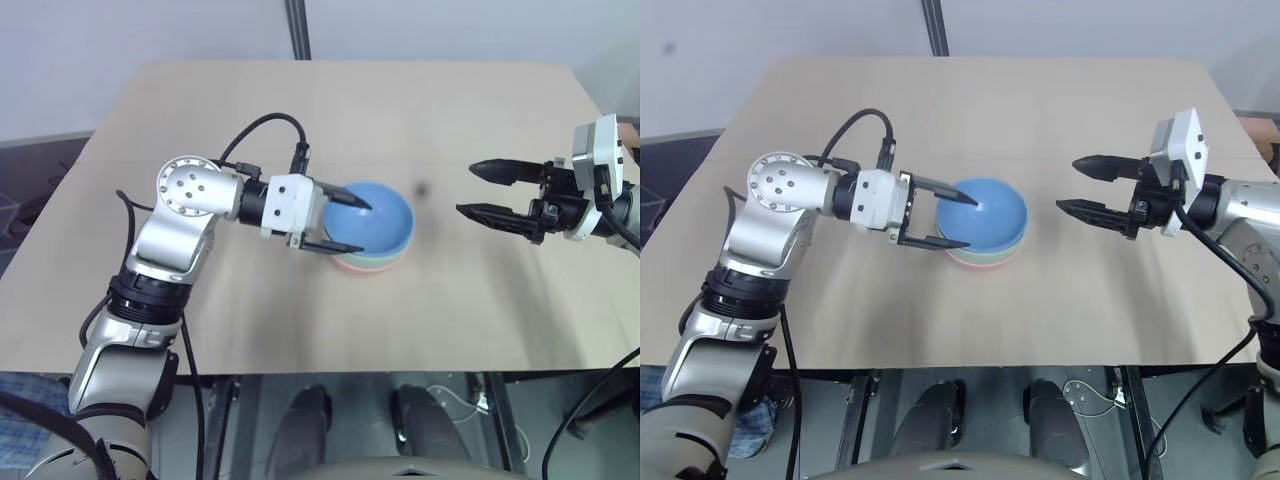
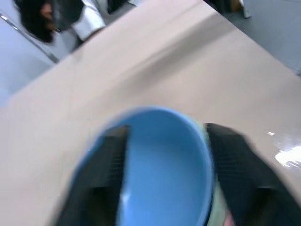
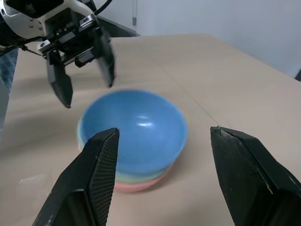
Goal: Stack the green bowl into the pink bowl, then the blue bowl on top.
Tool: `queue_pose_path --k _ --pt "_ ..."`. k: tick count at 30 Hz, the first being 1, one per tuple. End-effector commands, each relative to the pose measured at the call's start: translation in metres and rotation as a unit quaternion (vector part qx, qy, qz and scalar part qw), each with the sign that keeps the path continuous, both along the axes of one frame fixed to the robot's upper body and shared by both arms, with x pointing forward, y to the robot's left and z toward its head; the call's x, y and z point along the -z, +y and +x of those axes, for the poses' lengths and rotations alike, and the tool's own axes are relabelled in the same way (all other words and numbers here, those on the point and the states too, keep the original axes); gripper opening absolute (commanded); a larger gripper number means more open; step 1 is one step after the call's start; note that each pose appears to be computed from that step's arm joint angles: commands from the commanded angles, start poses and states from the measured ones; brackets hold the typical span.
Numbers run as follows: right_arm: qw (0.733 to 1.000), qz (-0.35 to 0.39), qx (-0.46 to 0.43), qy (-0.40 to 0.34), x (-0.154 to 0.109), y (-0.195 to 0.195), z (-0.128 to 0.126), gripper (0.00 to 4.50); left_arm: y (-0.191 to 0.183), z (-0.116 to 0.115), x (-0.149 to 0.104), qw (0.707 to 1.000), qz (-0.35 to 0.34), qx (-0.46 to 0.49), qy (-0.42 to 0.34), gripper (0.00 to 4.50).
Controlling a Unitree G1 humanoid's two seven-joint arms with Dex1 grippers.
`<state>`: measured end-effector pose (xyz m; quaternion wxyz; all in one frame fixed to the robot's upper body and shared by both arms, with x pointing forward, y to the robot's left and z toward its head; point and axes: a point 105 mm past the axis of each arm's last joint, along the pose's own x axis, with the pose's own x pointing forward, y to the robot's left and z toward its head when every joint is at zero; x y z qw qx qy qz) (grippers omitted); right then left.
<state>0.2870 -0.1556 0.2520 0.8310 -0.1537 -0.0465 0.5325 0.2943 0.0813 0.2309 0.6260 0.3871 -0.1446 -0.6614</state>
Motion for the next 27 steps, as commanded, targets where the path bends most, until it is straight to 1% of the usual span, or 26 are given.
queue_pose_path --k 1,5,7,11,15,18,20,23,27 --pt "1.0 -0.001 -0.003 -0.031 -0.014 -0.001 -0.003 3.24 0.006 -0.002 -0.018 0.999 -0.031 -0.009 -0.009 3.33" --pt "1.0 -0.002 -0.003 -0.028 -0.013 -0.002 -0.003 3.24 0.018 0.002 -0.023 0.996 -0.069 -0.045 0.044 3.33" --pt "1.0 -0.002 -0.002 -0.026 -0.011 -0.003 -0.003 3.24 0.028 0.007 -0.024 0.99 -0.088 -0.08 0.073 3.33" --pt "1.0 -0.002 -0.002 -0.019 -0.008 -0.003 -0.005 3.24 0.049 0.016 -0.025 0.973 -0.128 -0.159 0.109 3.33" --pt "1.0 -0.008 0.005 -0.007 0.0 -0.009 -0.007 3.24 0.072 0.015 -0.023 0.952 -0.16 -0.224 0.135 3.33" --pt "1.0 -0.012 0.015 0.006 0.008 -0.016 -0.008 3.24 0.093 0.007 -0.015 0.932 -0.182 -0.273 0.155 3.33" --pt "1.0 -0.013 0.021 0.01 0.011 -0.02 -0.009 3.24 0.099 0.002 -0.01 0.925 -0.187 -0.289 0.16 3.33" --pt "0.999 0.002 0.035 0.03 0.025 -0.03 -0.009 3.24 0.102 -0.017 0.006 0.921 -0.189 -0.293 0.172 3.33" --pt "0.998 0.004 0.041 0.04 0.04 -0.041 -0.012 3.24 0.102 -0.033 0.02 0.911 -0.202 -0.301 0.198 3.33"
